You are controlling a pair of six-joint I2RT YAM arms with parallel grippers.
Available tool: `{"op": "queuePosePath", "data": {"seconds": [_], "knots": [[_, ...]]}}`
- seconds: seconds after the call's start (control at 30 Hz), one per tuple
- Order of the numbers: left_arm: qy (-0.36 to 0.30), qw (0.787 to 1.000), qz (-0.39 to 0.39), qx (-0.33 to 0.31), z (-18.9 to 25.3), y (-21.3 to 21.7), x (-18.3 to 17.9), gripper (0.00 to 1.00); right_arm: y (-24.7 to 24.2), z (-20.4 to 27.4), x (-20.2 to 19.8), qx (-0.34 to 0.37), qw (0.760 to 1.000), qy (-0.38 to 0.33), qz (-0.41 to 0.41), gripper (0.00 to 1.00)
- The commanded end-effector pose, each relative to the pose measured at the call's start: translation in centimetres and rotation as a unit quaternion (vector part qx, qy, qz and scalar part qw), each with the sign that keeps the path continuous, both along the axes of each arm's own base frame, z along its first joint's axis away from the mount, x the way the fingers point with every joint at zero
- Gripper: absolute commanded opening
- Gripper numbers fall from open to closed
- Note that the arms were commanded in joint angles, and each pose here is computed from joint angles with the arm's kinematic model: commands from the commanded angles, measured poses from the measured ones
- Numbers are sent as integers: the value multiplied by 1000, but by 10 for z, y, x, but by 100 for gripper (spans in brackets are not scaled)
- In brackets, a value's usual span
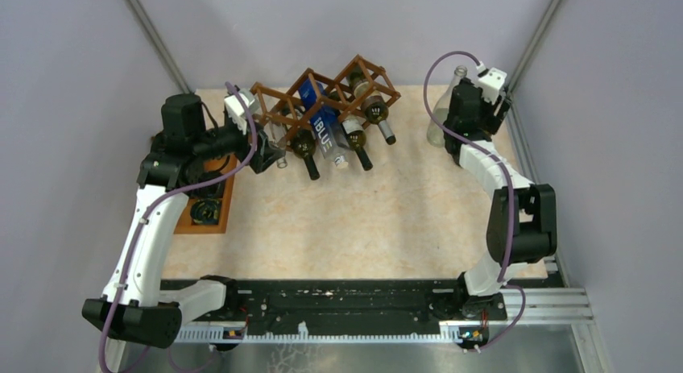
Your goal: Take the wine bottle off the wine rack
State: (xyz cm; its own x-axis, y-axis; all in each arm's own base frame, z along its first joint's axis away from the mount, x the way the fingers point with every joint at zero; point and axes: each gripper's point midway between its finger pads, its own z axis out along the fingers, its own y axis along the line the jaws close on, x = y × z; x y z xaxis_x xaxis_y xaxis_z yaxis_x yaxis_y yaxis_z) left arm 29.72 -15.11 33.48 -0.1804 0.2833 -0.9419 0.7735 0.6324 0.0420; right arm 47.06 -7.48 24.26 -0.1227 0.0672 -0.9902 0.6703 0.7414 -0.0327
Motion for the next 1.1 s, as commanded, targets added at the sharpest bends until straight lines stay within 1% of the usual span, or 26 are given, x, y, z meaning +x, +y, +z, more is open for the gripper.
{"op": "queuePosePath", "data": {"seconds": [0.0, 0.07, 0.23, 0.37, 0.43, 0.5, 0.57, 0.6, 0.67, 0.7, 0.77, 0.83, 0.93, 1.07], "knots": [[-16, 1000, 3, -1, 16, 2, -5, 99, 0, 59, -5, 26, 998, -63, 4, 92], [-10, 1000, 5, -1, 16, 2, -5, 99, 5, 77, -8, 40, 996, -71, 20, 98], [-9, 1000, 13, -4, 21, 3, -4, 99, 16, 117, -28, 84, 991, -87, 52, 99], [-9, 1000, 19, -7, 25, 4, -3, 99, 35, 156, -49, 110, 980, -119, 113, 99], [-7, 1000, 22, -9, 26, 4, -2, 99, 56, 173, -53, 118, 973, -121, 160, 98], [-4, 1000, 26, -12, 27, 4, 0, 99, 85, 186, -56, 117, 964, -109, 211, 99], [-1, 999, 30, -15, 27, 5, 2, 99, 121, 192, -57, 116, 951, -88, 271, 99], [1, 999, 32, -14, 26, 5, 3, 99, 142, 192, -57, 118, 941, -75, 308, 99], [4, 999, 37, -14, 24, 7, 5, 99, 181, 184, -57, 125, 917, -39, 377, 99], [6, 999, 39, -13, 22, 8, 6, 99, 201, 177, -57, 130, 901, -16, 414, 98], [9, 999, 42, -10, 19, 9, 6, 99, 230, 152, -54, 137, 876, 34, 461, 98], [9, 999, 43, -8, 18, 10, 5, 99, 247, 125, -51, 141, 858, 80, 487, 98], [5, 999, 42, -5, 19, 11, 3, 99, 259, 85, -46, 151, 841, 137, 500, 98], [0, 999, 37, 4, 18, 12, 1, 99, 263, 46, -34, 150, 836, 175, 498, 99]]}}
